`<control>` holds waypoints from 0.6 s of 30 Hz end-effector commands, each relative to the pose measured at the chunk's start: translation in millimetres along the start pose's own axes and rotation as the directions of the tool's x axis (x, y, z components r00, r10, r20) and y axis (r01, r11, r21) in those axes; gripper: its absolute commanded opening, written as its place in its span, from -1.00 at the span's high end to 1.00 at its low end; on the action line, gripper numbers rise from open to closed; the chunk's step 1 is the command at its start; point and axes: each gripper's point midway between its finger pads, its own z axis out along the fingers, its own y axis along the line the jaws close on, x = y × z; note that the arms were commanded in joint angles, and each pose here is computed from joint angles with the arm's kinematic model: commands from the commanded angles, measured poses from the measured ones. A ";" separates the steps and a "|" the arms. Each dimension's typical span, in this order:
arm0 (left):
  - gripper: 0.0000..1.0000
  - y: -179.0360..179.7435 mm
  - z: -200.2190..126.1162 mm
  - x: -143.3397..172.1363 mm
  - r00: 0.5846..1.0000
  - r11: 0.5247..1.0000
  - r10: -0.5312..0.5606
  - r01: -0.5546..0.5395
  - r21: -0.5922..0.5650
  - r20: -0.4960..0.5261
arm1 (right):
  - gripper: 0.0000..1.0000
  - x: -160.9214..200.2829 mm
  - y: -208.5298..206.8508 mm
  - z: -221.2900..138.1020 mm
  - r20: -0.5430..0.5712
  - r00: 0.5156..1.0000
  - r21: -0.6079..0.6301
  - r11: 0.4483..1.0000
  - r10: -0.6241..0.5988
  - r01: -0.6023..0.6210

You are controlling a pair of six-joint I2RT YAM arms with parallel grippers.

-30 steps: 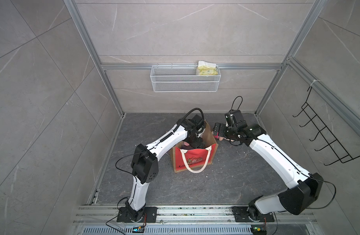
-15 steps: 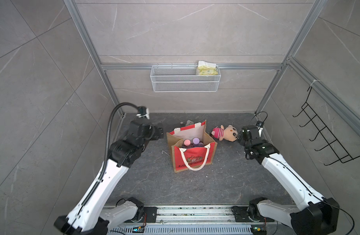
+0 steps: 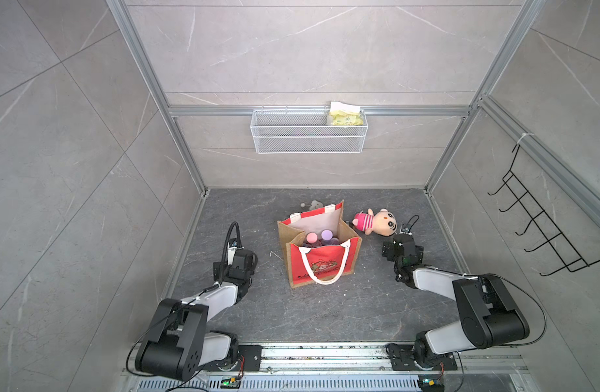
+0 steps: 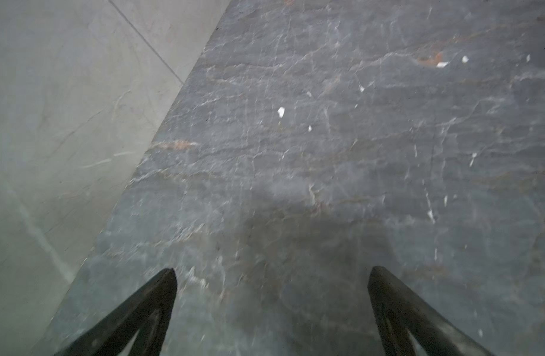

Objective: Put the hourglass into the canvas bag
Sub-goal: Reset both arms

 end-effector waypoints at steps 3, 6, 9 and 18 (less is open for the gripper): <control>-0.99 -1.8 -6.6 -61.5 0.936 0.987 -0.112 0.066 0.147 0.334 | -0.99 -16.4 28.5 -9.8 0.201 0.980 -0.219 0.975 0.011 0.034; -1.00 1.8 12.6 -49.2 0.932 0.968 -0.188 0.122 0.221 0.309 | -0.99 -15.1 31.1 -10.8 0.186 0.983 -0.239 0.970 0.003 0.042; -1.00 -1.6 27.7 -49.3 0.960 0.964 -0.178 0.126 0.236 0.214 | -0.99 -16.3 29.9 -11.9 0.199 0.980 -0.236 0.971 0.006 0.042; -1.00 6.5 30.4 -49.3 0.954 0.961 -0.210 0.160 0.227 0.216 | -0.99 -16.7 31.0 -9.8 0.196 0.981 -0.237 0.971 0.006 0.041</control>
